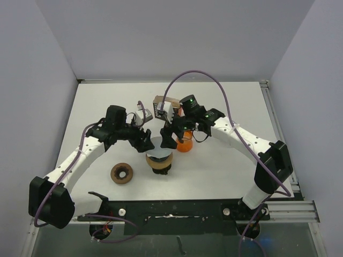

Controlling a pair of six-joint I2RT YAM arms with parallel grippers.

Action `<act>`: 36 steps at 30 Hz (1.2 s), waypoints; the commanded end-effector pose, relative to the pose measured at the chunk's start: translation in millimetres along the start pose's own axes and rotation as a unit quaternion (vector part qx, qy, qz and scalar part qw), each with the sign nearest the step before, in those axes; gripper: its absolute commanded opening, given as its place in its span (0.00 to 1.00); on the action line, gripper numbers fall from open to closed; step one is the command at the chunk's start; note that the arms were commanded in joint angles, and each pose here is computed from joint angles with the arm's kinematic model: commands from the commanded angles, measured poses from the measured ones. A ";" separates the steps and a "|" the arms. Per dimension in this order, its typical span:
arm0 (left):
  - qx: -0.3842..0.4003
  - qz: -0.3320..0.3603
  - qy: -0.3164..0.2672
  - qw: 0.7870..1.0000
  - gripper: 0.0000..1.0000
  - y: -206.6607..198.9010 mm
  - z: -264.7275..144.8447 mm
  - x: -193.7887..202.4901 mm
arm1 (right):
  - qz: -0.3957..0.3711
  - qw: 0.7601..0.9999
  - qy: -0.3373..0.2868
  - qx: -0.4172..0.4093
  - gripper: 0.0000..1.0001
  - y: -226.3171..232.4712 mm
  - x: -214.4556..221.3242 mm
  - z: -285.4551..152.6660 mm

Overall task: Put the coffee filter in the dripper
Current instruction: Place the coffee filter in the coffee dripper, then move the coffee server to the center of the board.

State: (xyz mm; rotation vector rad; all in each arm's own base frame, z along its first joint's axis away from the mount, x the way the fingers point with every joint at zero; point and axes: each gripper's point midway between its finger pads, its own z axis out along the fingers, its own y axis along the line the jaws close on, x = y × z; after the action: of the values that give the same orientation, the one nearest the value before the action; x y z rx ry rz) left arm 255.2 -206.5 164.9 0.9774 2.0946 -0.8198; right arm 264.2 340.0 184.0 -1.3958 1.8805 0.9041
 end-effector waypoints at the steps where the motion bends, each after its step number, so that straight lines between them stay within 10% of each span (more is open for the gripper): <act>1: 0.009 0.041 -0.036 0.998 0.73 -8.9 -14.5 -31.2 | -0.031 0.999 -0.031 -0.004 0.96 1.0 -27.6 -13.7; 36: -0.158 0.031 -0.104 0.981 0.73 41.0 -96.5 -78.1 | -0.025 0.987 -0.050 0.152 0.91 -83.1 -3.3 -110.5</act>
State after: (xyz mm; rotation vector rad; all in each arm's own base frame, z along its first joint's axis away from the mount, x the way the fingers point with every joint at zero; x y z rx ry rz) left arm 289.6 -156.6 247.7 0.8218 1.9737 -0.5956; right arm 324.3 235.5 241.2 -1.1840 1.8296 0.6611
